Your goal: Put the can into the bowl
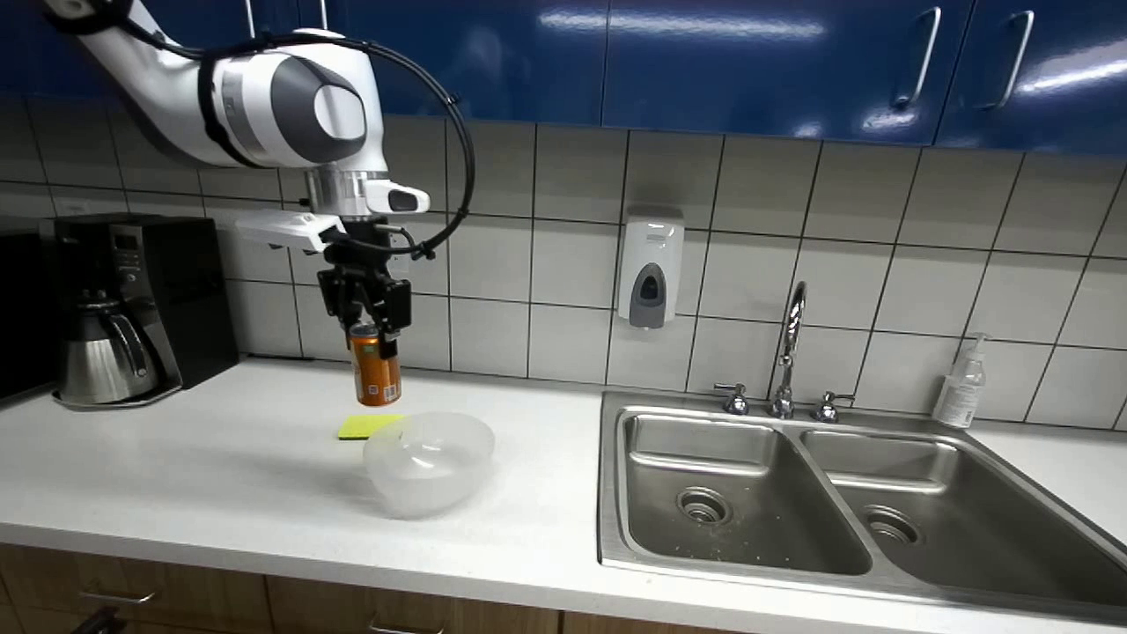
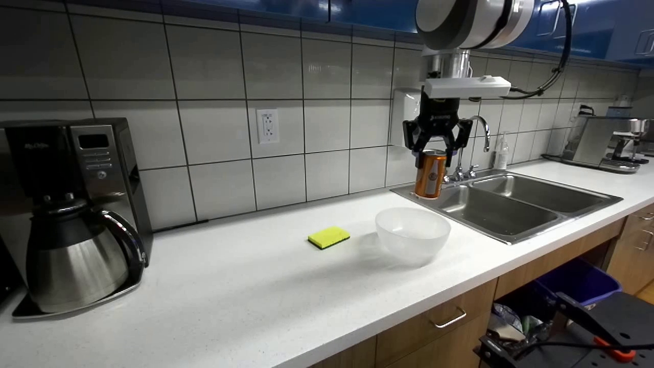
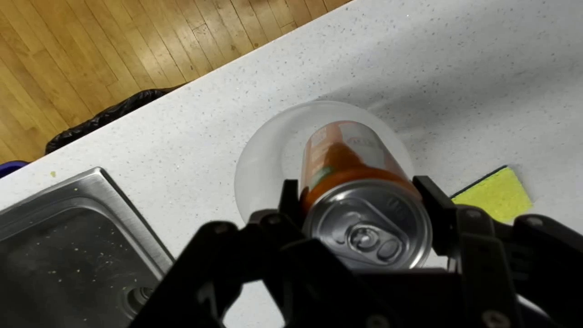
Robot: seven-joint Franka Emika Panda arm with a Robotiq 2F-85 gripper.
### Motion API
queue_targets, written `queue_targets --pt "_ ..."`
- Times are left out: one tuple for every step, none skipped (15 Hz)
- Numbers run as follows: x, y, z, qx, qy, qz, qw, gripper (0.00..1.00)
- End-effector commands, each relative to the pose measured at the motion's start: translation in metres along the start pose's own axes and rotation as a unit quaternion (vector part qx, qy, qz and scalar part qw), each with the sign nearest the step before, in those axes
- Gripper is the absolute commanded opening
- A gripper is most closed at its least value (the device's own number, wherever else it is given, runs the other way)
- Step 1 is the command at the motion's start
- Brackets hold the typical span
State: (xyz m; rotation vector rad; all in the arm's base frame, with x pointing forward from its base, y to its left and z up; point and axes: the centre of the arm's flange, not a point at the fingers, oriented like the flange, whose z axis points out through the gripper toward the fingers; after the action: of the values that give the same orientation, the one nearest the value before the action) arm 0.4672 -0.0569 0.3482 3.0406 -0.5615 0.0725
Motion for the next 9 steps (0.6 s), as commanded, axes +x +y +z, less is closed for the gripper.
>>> queue_targets --pt "0.034 0.012 0.021 -0.014 0.001 0.007 0.9999 0.39" --pt "0.04 0.013 0.029 -0.016 0.002 0.011 0.9998 0.39" --pt "0.048 0.014 0.039 -0.019 0.002 0.015 0.9997 0.39" --pt "0.055 0.014 0.047 -0.022 0.002 0.017 0.9996 0.39" --pt "0.064 0.013 0.057 -0.022 0.003 0.019 0.9996 0.39" --pt "0.072 0.01 0.066 -0.024 0.004 0.019 0.9995 0.39" --pt "0.08 0.007 0.076 -0.026 0.005 0.02 0.9995 0.39" --pt "0.087 0.004 0.085 -0.027 0.005 0.021 0.9994 0.39" --pt "0.092 -0.001 0.095 -0.028 0.005 0.022 0.9994 0.39"
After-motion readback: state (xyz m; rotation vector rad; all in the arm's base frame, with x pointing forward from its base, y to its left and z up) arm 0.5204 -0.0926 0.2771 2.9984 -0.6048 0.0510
